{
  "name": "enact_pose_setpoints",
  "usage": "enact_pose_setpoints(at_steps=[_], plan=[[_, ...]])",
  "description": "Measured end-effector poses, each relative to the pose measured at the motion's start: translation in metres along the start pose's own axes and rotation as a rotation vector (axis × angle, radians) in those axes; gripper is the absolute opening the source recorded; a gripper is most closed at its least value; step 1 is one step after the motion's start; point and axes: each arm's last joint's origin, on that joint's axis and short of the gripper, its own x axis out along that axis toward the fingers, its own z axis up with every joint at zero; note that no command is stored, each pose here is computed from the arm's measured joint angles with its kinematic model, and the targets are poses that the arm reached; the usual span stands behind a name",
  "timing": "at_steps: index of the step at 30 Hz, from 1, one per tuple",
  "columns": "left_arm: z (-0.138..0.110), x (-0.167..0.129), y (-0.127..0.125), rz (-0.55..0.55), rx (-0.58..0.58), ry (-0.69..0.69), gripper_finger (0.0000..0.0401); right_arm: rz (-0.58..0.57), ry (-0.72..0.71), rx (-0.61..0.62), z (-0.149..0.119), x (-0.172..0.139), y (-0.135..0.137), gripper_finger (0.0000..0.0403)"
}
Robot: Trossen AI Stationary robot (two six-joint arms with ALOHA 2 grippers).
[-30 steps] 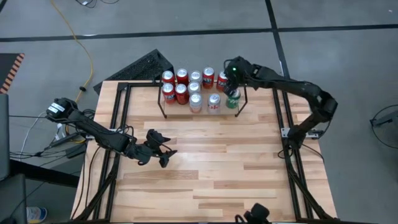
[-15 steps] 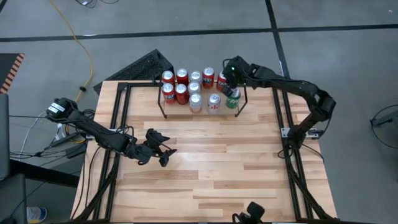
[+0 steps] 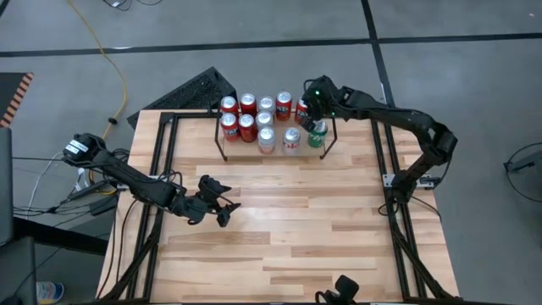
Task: Place canned beverage on shelf
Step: Adjust the red soda can on the shelf, then return to Home Position
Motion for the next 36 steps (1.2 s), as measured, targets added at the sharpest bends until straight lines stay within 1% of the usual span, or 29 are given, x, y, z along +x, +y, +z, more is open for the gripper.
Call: enact_pose_setpoints(at_steps=[6, 15, 17, 27, 30, 33, 36], plan=[[0.0, 0.0, 0.0, 0.0, 0.001, 0.0, 0.0334, 0.003, 0.018, 0.003, -0.002, 0.0, 0.0, 0.0067], [0.0, 0.0, 0.0, 0.002, 0.004, 0.005, 0.0334, 0.009, 0.078, -0.014, -0.007, 0.02, 0.004, 0.0067], [-0.001, 0.0, 0.001, 0.005, 0.007, 0.008, 0.0334, 0.008, 0.064, -0.021, -0.006, 0.024, 0.005, 0.0067], [-0.001, 0.0, 0.001, 0.005, 0.006, 0.008, 0.0334, 0.01, 0.061, -0.013, -0.005, 0.023, 0.007, 0.0067], [-0.001, 0.0, 0.001, 0.006, 0.006, 0.009, 0.0334, 0.029, 0.081, -0.031, -0.002, 0.016, 0.012, 0.0067], [-0.001, 0.0, 0.001, 0.007, 0.001, 0.01, 0.0334, 0.053, 0.103, -0.066, 0.008, -0.002, 0.019, 0.0067], [-0.001, 0.0, 0.001, 0.007, -0.001, 0.009, 0.0334, 0.08, 0.168, -0.104, 0.015, -0.022, 0.025, 0.0067]])
